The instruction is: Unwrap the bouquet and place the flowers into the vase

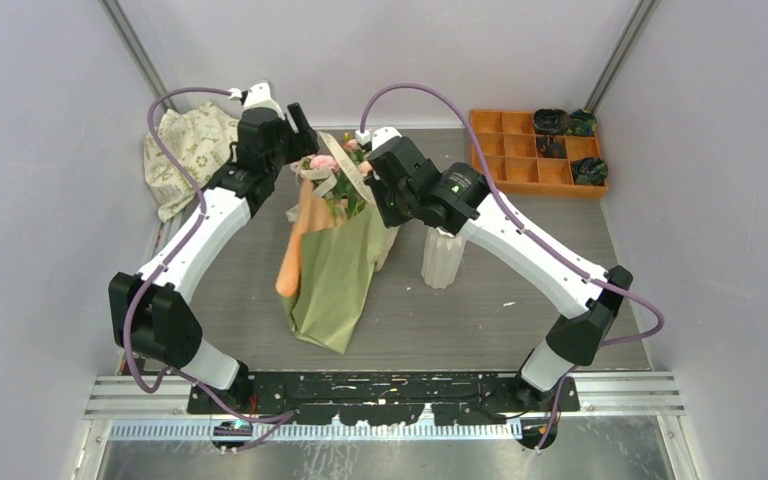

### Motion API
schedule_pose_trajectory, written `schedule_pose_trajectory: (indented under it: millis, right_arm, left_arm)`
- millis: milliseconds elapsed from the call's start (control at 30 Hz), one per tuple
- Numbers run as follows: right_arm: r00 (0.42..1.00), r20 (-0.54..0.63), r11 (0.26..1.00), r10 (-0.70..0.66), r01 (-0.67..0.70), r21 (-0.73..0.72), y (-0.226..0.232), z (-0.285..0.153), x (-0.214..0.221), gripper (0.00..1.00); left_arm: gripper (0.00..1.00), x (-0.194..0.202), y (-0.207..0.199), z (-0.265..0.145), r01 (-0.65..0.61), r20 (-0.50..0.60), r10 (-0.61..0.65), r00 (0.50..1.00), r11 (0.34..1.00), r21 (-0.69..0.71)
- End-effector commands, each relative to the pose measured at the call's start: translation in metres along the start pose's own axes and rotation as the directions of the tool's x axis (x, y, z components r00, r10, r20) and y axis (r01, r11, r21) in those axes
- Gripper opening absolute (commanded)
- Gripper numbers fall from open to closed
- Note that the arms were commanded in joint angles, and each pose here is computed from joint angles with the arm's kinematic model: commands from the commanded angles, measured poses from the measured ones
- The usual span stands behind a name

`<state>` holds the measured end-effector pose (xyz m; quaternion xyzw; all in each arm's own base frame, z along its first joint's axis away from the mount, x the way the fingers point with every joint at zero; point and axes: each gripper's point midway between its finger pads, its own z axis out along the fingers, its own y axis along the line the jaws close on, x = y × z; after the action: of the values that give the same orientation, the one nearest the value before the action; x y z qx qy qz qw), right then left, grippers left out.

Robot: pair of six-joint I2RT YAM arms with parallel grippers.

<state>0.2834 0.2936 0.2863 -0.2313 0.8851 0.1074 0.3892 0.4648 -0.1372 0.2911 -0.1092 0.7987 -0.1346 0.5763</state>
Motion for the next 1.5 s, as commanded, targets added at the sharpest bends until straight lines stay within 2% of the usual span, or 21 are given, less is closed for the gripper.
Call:
schedule_pose_trajectory:
  millis: [0, 167, 233, 333, 500, 733, 967, 1300, 1367, 1467]
  right_arm:
    - [0.993, 0.107, 0.999, 0.043, -0.043, -0.009, -0.007, -0.018, -0.028, 0.08]
    - [0.996, 0.079, 0.998, 0.05, -0.052, 0.024, -0.019, 0.0, -0.026, 0.08]
    - [0.994, 0.077, 0.996, 0.073, -0.076, 0.037, -0.03, 0.008, -0.03, 0.08]
    - [0.99, 0.096, 0.992, 0.107, -0.113, 0.061, -0.05, 0.015, -0.042, 0.08]
    - [0.983, 0.112, 0.982, 0.147, -0.159, 0.106, -0.08, 0.032, -0.065, 0.08]
    - [0.964, 0.13, 0.951, 0.23, -0.251, 0.179, -0.133, 0.045, -0.078, 0.08]
    - [0.944, 0.138, 0.898, 0.301, -0.329, 0.29, -0.195, 0.039, -0.065, 0.08]
    - [0.898, 0.15, 0.796, 0.414, -0.437, 0.419, -0.262, 0.019, -0.031, 0.08]
    - [0.892, 0.146, 0.766, 0.428, -0.444, 0.465, -0.273, 0.013, -0.02, 0.13]
    - [0.882, 0.148, 0.701, 0.447, -0.448, 0.555, -0.293, 0.003, -0.002, 0.25]
  left_arm:
    - [0.74, -0.055, -0.006, -0.016, 0.006, 0.145, -0.009, 0.989, 1.0, 0.022]
    - [0.74, -0.104, -0.017, -0.026, 0.008, 0.197, -0.021, 0.98, 0.998, 0.066]
    - [0.74, -0.105, -0.026, -0.033, 0.014, 0.187, -0.036, 0.982, 0.993, 0.117]
    - [0.73, -0.089, -0.037, -0.044, 0.034, 0.152, -0.067, 0.986, 0.977, 0.209]
    - [0.72, -0.036, -0.033, -0.057, 0.113, 0.045, -0.13, 0.99, 0.955, 0.276]
    - [0.68, 0.033, -0.012, -0.053, 0.148, -0.106, -0.126, 0.986, 0.96, 0.238]
    - [0.67, 0.073, 0.001, -0.048, 0.161, -0.181, -0.126, 0.975, 0.967, 0.195]
    - [0.65, 0.108, -0.004, -0.047, 0.158, -0.256, -0.105, 0.961, 0.968, 0.195]
    - [0.65, 0.114, -0.003, -0.047, 0.153, -0.265, -0.1, 0.959, 0.97, 0.189]
    - [0.65, 0.118, -0.001, -0.047, 0.153, -0.274, -0.099, 0.957, 0.971, 0.183]
